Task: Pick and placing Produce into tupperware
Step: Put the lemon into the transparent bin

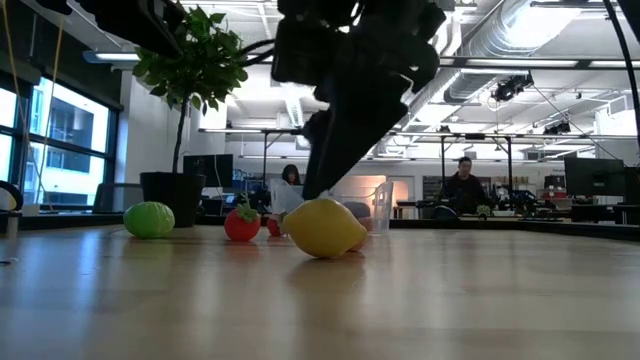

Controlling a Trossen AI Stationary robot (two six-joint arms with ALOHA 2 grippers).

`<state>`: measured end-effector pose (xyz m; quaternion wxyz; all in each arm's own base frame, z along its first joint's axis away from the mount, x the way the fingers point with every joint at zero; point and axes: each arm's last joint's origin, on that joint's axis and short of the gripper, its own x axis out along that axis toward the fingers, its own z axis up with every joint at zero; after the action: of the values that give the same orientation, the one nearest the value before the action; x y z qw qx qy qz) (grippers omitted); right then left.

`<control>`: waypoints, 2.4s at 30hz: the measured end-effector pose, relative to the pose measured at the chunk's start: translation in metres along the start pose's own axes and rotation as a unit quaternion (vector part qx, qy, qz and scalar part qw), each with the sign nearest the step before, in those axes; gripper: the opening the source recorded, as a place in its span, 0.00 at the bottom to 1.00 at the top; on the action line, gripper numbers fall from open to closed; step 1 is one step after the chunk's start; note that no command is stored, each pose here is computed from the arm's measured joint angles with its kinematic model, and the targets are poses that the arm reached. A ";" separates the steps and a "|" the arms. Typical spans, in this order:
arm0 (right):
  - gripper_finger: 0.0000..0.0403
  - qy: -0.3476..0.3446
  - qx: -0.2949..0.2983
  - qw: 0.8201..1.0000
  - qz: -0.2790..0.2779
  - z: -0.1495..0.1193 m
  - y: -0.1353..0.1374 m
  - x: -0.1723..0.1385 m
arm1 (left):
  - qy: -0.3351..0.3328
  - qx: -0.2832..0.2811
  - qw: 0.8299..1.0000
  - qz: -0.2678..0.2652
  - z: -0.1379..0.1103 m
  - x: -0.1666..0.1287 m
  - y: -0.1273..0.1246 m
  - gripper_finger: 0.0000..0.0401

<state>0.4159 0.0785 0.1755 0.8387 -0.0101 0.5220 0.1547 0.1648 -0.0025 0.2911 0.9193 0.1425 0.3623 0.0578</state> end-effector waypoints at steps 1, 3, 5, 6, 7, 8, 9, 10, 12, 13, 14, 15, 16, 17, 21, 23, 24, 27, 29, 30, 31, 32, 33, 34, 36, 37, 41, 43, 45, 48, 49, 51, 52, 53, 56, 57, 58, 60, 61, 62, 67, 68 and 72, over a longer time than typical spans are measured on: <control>0.61 0.000 0.000 1.000 0.004 0.000 0.000 0.003 | 0.000 0.000 1.000 0.000 0.000 0.000 0.000 0.01; 0.61 0.009 0.001 1.000 0.008 -0.002 -0.001 0.007 | 0.000 0.000 1.000 0.000 0.000 0.000 0.000 0.01; 0.61 0.008 0.001 1.000 0.009 -0.002 -0.001 0.009 | 0.001 0.000 1.000 0.000 0.000 0.000 0.000 0.01; 0.61 0.008 0.001 1.000 0.009 -0.002 -0.001 0.010 | 0.001 0.000 1.000 0.000 0.000 0.000 0.000 0.01; 0.61 0.010 0.001 1.000 0.009 -0.003 -0.001 0.011 | 0.000 0.000 1.000 0.000 0.000 0.000 0.000 0.01; 0.61 0.012 0.002 1.000 0.011 -0.003 -0.002 0.013 | 0.000 0.000 1.000 0.000 0.000 0.000 0.000 0.01; 0.61 0.015 0.002 1.000 0.015 -0.004 -0.002 0.016 | 0.000 0.000 1.000 0.000 0.000 0.000 0.000 0.01; 0.61 0.017 0.003 1.000 0.021 -0.005 -0.002 0.017 | 0.000 0.000 1.000 0.000 0.000 0.000 0.000 0.01; 0.61 0.021 0.004 0.999 0.026 -0.006 -0.002 0.020 | 0.000 0.000 1.000 0.000 0.000 0.000 0.000 0.01; 0.61 0.022 0.005 0.999 0.026 -0.006 -0.002 0.021 | 0.000 0.000 1.000 0.000 0.000 0.000 0.000 0.01; 0.61 0.023 0.004 0.999 0.026 -0.007 -0.002 0.022 | 0.000 0.000 1.000 0.000 0.000 0.000 0.000 0.01; 0.61 0.024 0.004 0.999 0.025 -0.007 -0.002 0.023 | 0.000 0.000 1.000 0.000 0.000 0.000 0.000 0.01; 0.61 0.024 0.004 0.999 0.025 -0.007 -0.002 0.023 | 0.000 0.000 1.000 0.000 0.000 0.000 0.000 0.01; 0.61 0.023 0.004 0.999 0.025 -0.007 -0.002 0.023 | 0.000 0.000 1.000 0.000 0.000 0.000 0.000 0.01; 0.61 0.023 0.004 0.999 0.022 -0.007 -0.003 0.023 | 0.000 0.000 1.000 0.000 0.000 0.000 0.000 0.01; 0.61 0.023 0.003 1.000 0.017 -0.007 -0.003 0.023 | 0.000 0.000 1.000 0.000 0.000 0.000 0.000 0.01; 0.61 0.024 0.002 1.000 0.016 -0.007 -0.003 0.023 | 0.000 0.000 1.000 0.000 0.000 0.000 0.000 0.01; 0.61 0.024 -0.002 1.000 0.010 -0.007 -0.002 0.023 | 0.000 0.000 1.000 0.000 0.000 0.000 0.000 0.01; 0.61 0.024 -0.002 1.000 0.010 -0.007 -0.002 0.023 | 0.000 0.000 1.000 0.000 0.000 0.000 0.000 0.01; 0.61 0.024 -0.002 1.000 0.009 -0.007 -0.002 0.023 | 0.000 0.000 1.000 0.000 0.000 0.000 0.000 0.01; 0.61 0.024 -0.002 1.000 0.009 -0.007 -0.002 0.024 | 0.000 0.000 1.000 0.000 0.000 0.000 0.000 0.01; 0.61 0.024 -0.002 1.000 0.009 -0.007 -0.003 0.025 | 0.000 0.000 1.000 0.000 0.000 0.000 0.000 0.01; 0.61 0.026 -0.001 1.000 0.009 -0.007 -0.003 0.025 | 0.000 0.000 1.000 0.000 0.000 0.000 0.000 0.01; 0.61 0.027 -0.001 1.000 0.010 -0.008 -0.003 0.026 | 0.000 0.000 1.000 0.000 0.000 0.000 0.000 0.01; 0.61 0.024 -0.002 1.000 0.010 -0.007 -0.002 0.028 | 0.000 0.000 1.000 0.000 0.000 0.000 0.000 0.01; 0.61 0.027 -0.002 1.000 0.010 -0.008 -0.002 0.029 | 0.000 0.000 1.000 0.000 0.000 0.000 0.000 0.01; 0.61 0.025 0.001 1.000 0.010 -0.008 -0.002 0.029 | 0.000 0.000 1.000 0.000 0.000 0.000 0.000 0.01; 0.61 0.026 0.000 1.000 0.009 -0.008 -0.002 0.029 | 0.000 0.000 1.000 0.000 0.000 0.000 0.000 0.01; 0.61 0.025 -0.001 1.000 0.007 -0.008 -0.002 0.029 | 0.000 0.000 1.000 0.000 0.000 0.000 0.000 0.01; 0.61 0.026 -0.005 1.000 0.007 -0.008 -0.002 0.029 | 0.000 0.000 1.000 0.000 0.000 0.000 0.000 0.01; 0.61 0.027 -0.007 1.000 0.007 -0.008 -0.002 0.029 | 0.000 0.000 1.000 0.000 0.000 0.000 0.000 0.01; 0.61 0.028 -0.011 1.000 0.006 -0.008 -0.002 0.028 | 0.000 0.000 1.000 0.000 0.000 0.000 0.000 0.01; 0.61 0.028 -0.014 0.999 0.006 -0.008 -0.002 0.028 | 0.000 0.000 1.000 0.000 0.000 0.000 0.000 0.01; 0.61 0.029 -0.016 0.999 0.007 -0.008 -0.002 0.028 | 0.000 0.000 1.000 0.000 0.000 0.000 0.000 0.01; 0.61 0.030 -0.021 0.999 0.006 -0.008 -0.002 0.028 | 0.000 0.000 1.000 0.000 0.000 0.000 0.000 0.01; 0.61 0.030 -0.023 0.999 0.004 -0.008 -0.003 0.028 | 0.000 0.000 1.000 0.000 0.000 0.000 0.000 0.01; 0.61 0.031 -0.024 0.999 0.002 -0.008 -0.003 0.028 | 0.000 0.000 1.000 0.000 0.000 0.000 0.000 0.01; 0.61 0.031 -0.024 0.999 0.002 -0.009 -0.003 0.028 | 0.000 0.000 1.000 0.000 0.000 0.000 0.000 0.01; 0.61 0.031 -0.024 0.999 0.002 -0.008 -0.003 0.028 | 0.000 0.000 1.000 0.000 0.000 0.000 0.000 0.01; 0.61 0.031 -0.026 0.999 0.002 -0.008 -0.003 0.028 | 0.000 0.000 1.000 0.000 0.000 0.000 0.000 0.01; 0.61 0.031 -0.043 0.999 -0.008 -0.008 0.001 0.029 | 0.000 0.000 1.000 0.000 0.000 0.000 0.000 0.01; 0.61 0.032 -0.047 0.998 -0.011 -0.008 0.002 0.029 | 0.000 0.000 1.000 0.000 0.000 0.000 0.000 0.01; 0.61 0.033 -0.056 0.998 -0.018 -0.008 0.004 0.030 | 0.000 0.000 1.000 0.000 0.000 0.000 0.000 0.01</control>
<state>0.4196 0.0878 0.1460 0.8219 -0.0715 0.5396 0.1677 0.1649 -0.0024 0.2911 0.9192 0.1424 0.3625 0.0579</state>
